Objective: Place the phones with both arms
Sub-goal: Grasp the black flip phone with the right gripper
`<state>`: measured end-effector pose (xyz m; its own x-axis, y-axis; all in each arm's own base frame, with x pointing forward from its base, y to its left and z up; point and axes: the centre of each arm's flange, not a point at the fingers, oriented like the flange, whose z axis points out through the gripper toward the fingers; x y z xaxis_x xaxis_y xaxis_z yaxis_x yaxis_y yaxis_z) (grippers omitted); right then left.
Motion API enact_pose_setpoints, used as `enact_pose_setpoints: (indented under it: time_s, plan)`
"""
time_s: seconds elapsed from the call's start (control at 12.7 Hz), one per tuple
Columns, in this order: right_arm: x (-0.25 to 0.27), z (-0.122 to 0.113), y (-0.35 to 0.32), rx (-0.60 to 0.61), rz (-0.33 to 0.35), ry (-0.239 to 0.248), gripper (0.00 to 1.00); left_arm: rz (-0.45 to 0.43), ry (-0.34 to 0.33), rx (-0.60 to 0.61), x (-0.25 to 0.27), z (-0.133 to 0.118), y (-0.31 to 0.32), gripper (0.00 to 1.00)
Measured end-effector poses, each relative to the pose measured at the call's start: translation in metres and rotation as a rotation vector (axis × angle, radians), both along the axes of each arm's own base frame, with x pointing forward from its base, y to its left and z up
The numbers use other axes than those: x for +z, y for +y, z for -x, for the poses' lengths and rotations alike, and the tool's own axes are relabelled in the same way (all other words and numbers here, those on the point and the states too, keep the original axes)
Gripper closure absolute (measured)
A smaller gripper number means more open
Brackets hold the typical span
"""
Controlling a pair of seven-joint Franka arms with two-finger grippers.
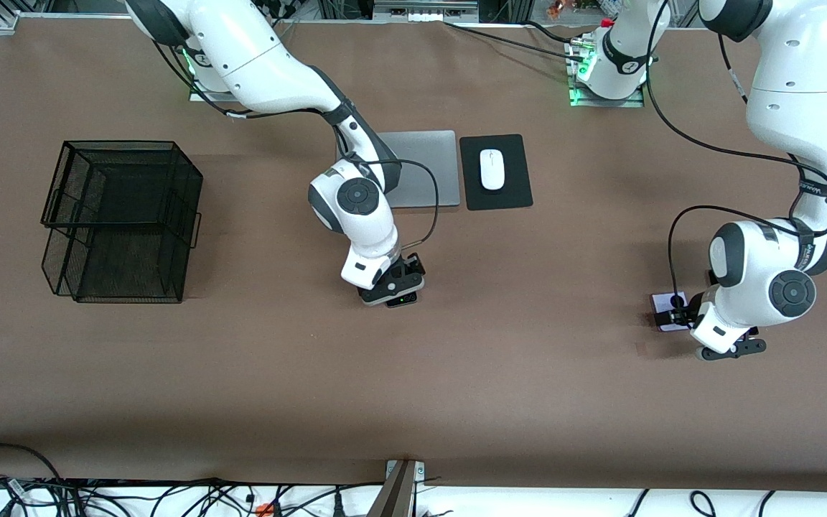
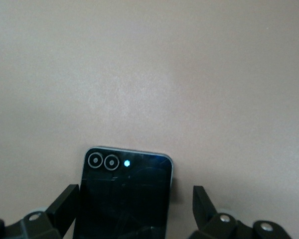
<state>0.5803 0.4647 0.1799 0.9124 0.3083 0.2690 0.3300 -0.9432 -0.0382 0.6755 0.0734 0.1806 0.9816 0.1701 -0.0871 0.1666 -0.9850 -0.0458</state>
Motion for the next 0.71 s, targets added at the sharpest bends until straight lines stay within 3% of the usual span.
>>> enact_pose_setpoints:
  time_s: [0.55, 0.71]
  plan:
    - [-0.012, 0.009, 0.011, -0.016, -0.013, -0.019, 0.02, 0.008, 0.012, -0.014, -0.005, 0.004, -0.004, 0.0]
    - [-0.012, 0.007, 0.009, -0.013, -0.007, -0.025, 0.19, 0.009, 0.013, -0.016, -0.006, 0.004, -0.005, 0.0]
